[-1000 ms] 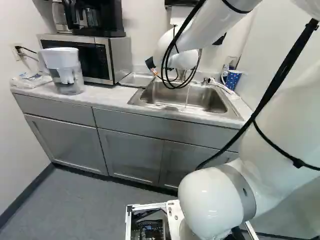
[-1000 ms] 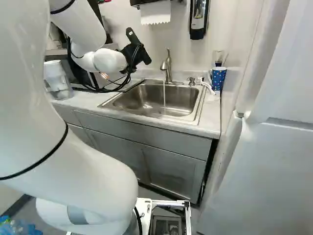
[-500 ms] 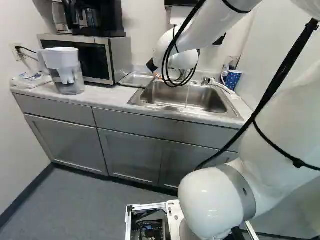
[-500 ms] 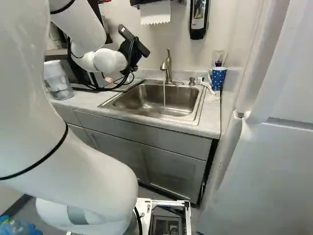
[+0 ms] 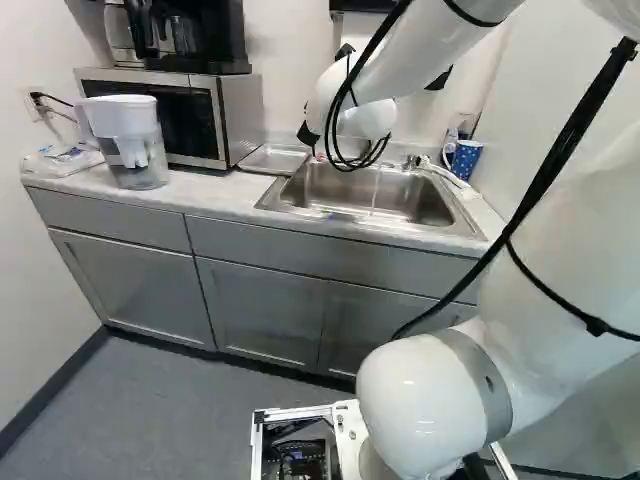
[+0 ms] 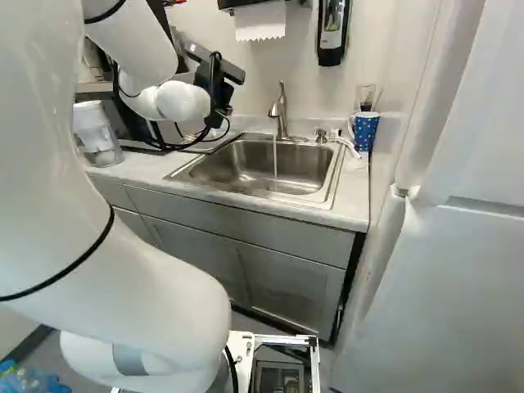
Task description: Rinse the cup and place it in the tray
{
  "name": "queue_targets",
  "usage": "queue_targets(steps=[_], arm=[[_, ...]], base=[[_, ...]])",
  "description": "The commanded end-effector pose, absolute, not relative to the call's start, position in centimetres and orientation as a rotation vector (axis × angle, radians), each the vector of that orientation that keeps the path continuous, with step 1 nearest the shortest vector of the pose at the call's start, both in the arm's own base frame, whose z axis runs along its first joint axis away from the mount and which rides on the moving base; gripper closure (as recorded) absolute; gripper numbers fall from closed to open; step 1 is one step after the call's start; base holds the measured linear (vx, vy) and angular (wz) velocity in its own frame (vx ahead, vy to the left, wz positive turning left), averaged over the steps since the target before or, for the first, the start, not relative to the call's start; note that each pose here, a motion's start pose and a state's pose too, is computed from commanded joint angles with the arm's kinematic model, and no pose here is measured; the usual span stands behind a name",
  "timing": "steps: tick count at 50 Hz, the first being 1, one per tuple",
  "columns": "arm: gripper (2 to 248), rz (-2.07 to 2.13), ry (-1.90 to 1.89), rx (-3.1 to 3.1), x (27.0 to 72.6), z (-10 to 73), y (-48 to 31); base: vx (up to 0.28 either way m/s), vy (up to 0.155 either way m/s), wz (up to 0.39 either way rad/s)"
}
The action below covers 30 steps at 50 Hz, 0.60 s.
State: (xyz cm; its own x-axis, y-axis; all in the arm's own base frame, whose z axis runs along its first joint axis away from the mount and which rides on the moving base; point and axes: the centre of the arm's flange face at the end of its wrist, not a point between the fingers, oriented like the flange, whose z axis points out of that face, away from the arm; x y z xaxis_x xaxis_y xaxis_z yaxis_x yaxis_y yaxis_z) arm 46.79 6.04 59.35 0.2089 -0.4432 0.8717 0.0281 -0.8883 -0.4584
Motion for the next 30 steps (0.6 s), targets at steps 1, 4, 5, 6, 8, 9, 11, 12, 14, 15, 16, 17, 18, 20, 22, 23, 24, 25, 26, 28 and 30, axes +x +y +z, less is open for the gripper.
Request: queue_targets(steps=[1, 4, 5, 6, 8, 9, 11, 12, 14, 15, 16, 17, 18, 20, 22, 23, 24, 25, 26, 28, 30], arm=[[129, -1.729, 0.376, -2.121, 46.79, 59.35, 6.04], [129, -1.746, 0.344, -2.138, 46.79, 59.35, 6.04], [129, -1.752, 0.334, -2.143, 46.79, 59.35, 6.04], [129, -1.757, 0.323, -2.149, 46.79, 59.35, 6.04], [129, -1.769, 0.302, -2.16, 46.79, 59.35, 6.04], [129, -1.775, 0.291, -2.165, 46.79, 59.35, 6.04], [129, -1.786, 0.269, -2.176, 46.79, 59.35, 6.04], [129, -1.791, 0.258, -2.182, 46.79, 59.35, 6.04], [129, -1.804, 0.232, -2.194, 46.79, 59.35, 6.04], [129, -1.808, 0.225, -2.197, 46.79, 59.35, 6.04], [129, -1.814, 0.214, -2.203, 46.79, 59.35, 6.04], [129, -1.819, 0.202, -2.208, 46.79, 59.35, 6.04], [129, -1.825, 0.191, -2.213, 46.79, 59.35, 6.04], [129, -1.835, 0.169, -2.223, 46.79, 59.35, 6.04], [129, -1.846, 0.146, -2.233, 46.79, 59.35, 6.04], [129, -1.851, 0.134, -2.238, 46.79, 59.35, 6.04], [129, -1.857, 0.123, -2.243, 46.79, 59.35, 6.04], [129, -1.862, 0.111, -2.248, 46.79, 59.35, 6.04], [129, -1.867, 0.099, -2.253, 46.79, 59.35, 6.04], [129, -1.878, 0.076, -2.263, 46.79, 59.35, 6.04], [129, -1.889, 0.051, -2.273, 46.79, 59.35, 6.04]], base=[[0.0, 0.0, 0.0], [0.0, 0.0, 0.0], [0.0, 0.0, 0.0], [0.0, 0.0, 0.0], [0.0, 0.0, 0.0], [0.0, 0.0, 0.0], [0.0, 0.0, 0.0], [0.0, 0.0, 0.0], [0.0, 0.0, 0.0], [0.0, 0.0, 0.0], [0.0, 0.0, 0.0], [0.0, 0.0, 0.0], [0.0, 0.0, 0.0], [0.0, 0.0, 0.0], [0.0, 0.0, 0.0], [0.0, 0.0, 0.0], [0.0, 0.0, 0.0], [0.0, 0.0, 0.0], [0.0, 0.0, 0.0], [0.0, 0.0, 0.0], [0.0, 0.0, 0.0]])
